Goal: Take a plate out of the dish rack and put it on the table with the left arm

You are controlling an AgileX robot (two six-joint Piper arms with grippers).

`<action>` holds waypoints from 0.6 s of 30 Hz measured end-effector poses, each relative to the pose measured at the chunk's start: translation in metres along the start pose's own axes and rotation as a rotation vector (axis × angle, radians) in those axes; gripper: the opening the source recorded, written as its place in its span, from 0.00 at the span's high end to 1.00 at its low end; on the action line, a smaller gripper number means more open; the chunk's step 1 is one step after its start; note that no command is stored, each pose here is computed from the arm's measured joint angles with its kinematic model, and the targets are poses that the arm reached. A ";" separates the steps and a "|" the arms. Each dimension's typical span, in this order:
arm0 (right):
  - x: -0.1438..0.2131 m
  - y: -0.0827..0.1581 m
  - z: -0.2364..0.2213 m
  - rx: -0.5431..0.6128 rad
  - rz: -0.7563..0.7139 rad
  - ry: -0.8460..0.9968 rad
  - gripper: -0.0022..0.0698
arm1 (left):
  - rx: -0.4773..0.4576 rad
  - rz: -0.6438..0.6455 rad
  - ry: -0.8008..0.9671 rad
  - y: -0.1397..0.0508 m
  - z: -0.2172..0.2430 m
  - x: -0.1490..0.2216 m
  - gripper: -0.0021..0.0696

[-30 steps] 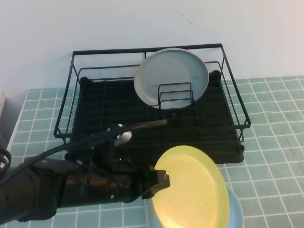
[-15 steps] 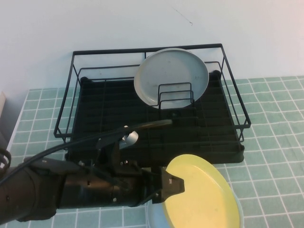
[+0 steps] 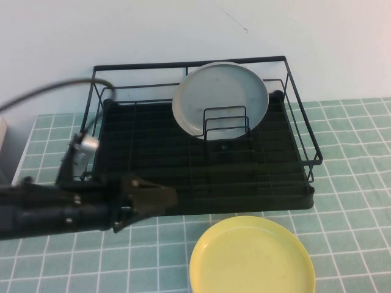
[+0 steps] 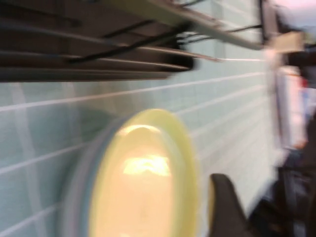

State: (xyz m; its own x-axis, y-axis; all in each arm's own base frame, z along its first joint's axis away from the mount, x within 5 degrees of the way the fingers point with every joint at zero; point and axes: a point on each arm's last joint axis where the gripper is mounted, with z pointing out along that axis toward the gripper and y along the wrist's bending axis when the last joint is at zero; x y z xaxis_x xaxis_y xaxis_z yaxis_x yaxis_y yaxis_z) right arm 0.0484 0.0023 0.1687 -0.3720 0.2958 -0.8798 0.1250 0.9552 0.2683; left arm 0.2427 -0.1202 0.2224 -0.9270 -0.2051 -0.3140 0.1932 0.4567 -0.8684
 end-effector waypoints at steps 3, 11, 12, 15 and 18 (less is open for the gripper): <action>0.000 0.000 0.000 0.000 0.000 0.000 0.97 | 0.126 0.025 0.014 -0.001 -0.019 -0.006 0.72; 0.000 0.000 0.000 0.000 0.000 0.000 0.97 | 0.172 0.245 -0.014 -0.037 -0.052 0.004 0.96; 0.000 0.000 0.000 0.000 0.000 0.000 0.97 | 0.174 0.280 -0.031 -0.044 -0.057 0.007 0.96; 0.000 0.000 0.000 0.000 0.000 0.000 0.97 | 0.192 0.358 -0.071 -0.062 -0.068 0.014 0.97; 0.000 0.000 0.000 0.000 0.000 0.000 0.97 | 0.212 0.411 -0.106 -0.075 -0.077 0.020 0.97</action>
State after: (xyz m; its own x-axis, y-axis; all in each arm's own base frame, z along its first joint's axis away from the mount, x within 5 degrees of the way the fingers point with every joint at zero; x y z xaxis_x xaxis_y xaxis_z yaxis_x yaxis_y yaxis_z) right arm 0.0484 0.0023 0.1687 -0.3720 0.2958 -0.8798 0.1250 0.9552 0.2683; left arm 0.1852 -0.0916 0.3111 -0.7243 -0.1370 -0.6757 0.6085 0.3338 -0.7199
